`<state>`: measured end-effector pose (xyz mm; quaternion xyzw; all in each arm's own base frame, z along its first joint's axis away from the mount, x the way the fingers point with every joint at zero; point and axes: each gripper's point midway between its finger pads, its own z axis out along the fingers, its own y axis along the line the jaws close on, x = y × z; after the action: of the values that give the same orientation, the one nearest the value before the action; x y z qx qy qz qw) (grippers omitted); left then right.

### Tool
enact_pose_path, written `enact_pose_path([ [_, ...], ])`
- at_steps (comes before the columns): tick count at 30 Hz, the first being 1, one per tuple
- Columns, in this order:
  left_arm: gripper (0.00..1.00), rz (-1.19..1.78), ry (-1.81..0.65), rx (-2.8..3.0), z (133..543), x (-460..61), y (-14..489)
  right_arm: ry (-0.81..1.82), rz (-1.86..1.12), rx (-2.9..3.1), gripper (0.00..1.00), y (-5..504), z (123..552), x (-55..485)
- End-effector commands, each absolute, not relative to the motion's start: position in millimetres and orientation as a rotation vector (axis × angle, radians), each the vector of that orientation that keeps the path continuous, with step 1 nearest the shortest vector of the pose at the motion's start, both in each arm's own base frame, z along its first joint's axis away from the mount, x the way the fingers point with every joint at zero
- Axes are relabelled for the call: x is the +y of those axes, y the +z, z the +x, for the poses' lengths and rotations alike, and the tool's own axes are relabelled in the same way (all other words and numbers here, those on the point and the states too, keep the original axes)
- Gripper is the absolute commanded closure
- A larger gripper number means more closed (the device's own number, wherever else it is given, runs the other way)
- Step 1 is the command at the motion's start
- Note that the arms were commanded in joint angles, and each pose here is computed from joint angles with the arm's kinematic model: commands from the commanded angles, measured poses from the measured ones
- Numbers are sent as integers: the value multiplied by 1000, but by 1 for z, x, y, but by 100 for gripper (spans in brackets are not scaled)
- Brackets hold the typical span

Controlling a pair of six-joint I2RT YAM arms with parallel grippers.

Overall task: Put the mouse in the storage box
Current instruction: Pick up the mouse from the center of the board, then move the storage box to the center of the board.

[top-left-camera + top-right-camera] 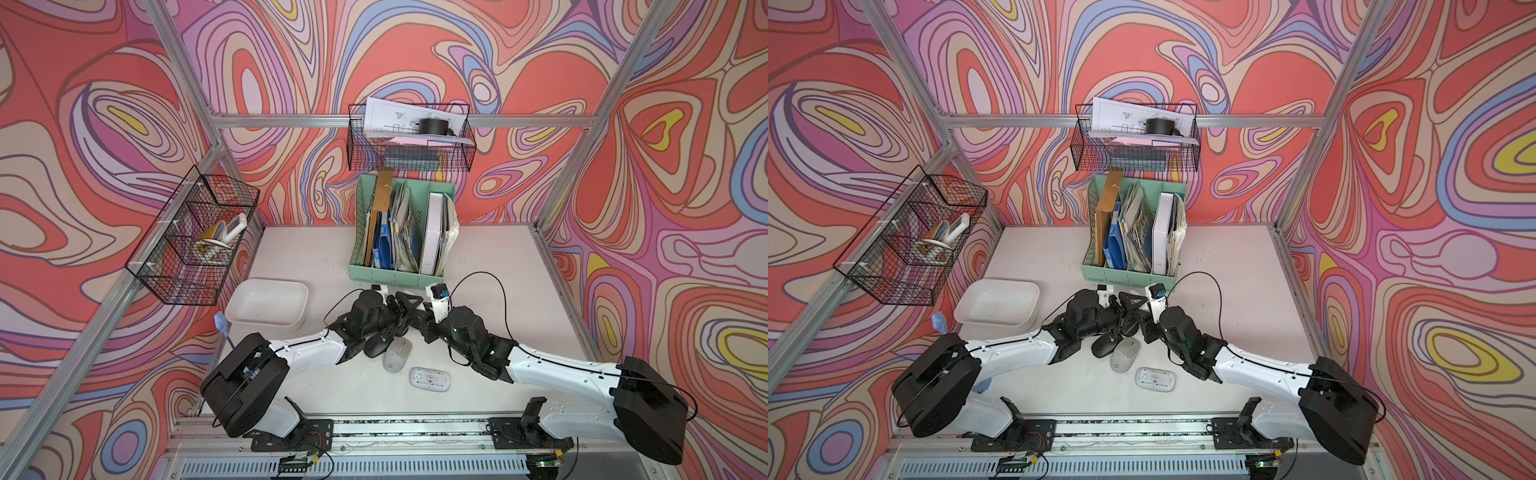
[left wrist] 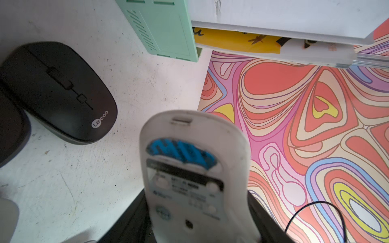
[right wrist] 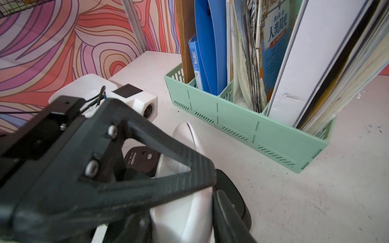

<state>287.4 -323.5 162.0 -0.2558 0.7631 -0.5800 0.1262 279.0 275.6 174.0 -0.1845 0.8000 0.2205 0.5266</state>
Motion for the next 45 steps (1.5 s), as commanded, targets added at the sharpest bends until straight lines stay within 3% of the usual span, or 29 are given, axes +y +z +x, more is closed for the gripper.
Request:
enact_pose_path([
  [1,29,-654,-1754,2183,278,-325,183,552,-366,1853,81,202,289,282],
  [6,10,-651,-1583,2235,280,-299,182,517,-364,1865,86,205,295,284],
  [10,2,-595,-1330,2260,279,-259,202,484,-389,1869,86,208,301,292],
  [18,1,-531,-847,2232,267,-168,245,477,-463,1867,88,210,311,327],
  [26,1,-461,-324,1948,224,-46,362,402,-660,1772,90,214,313,416],
  [34,1,-504,-240,1744,178,11,407,296,-820,1618,91,207,315,510],
  [45,1,-509,-180,1658,143,45,416,263,-978,1507,92,181,314,605],
])
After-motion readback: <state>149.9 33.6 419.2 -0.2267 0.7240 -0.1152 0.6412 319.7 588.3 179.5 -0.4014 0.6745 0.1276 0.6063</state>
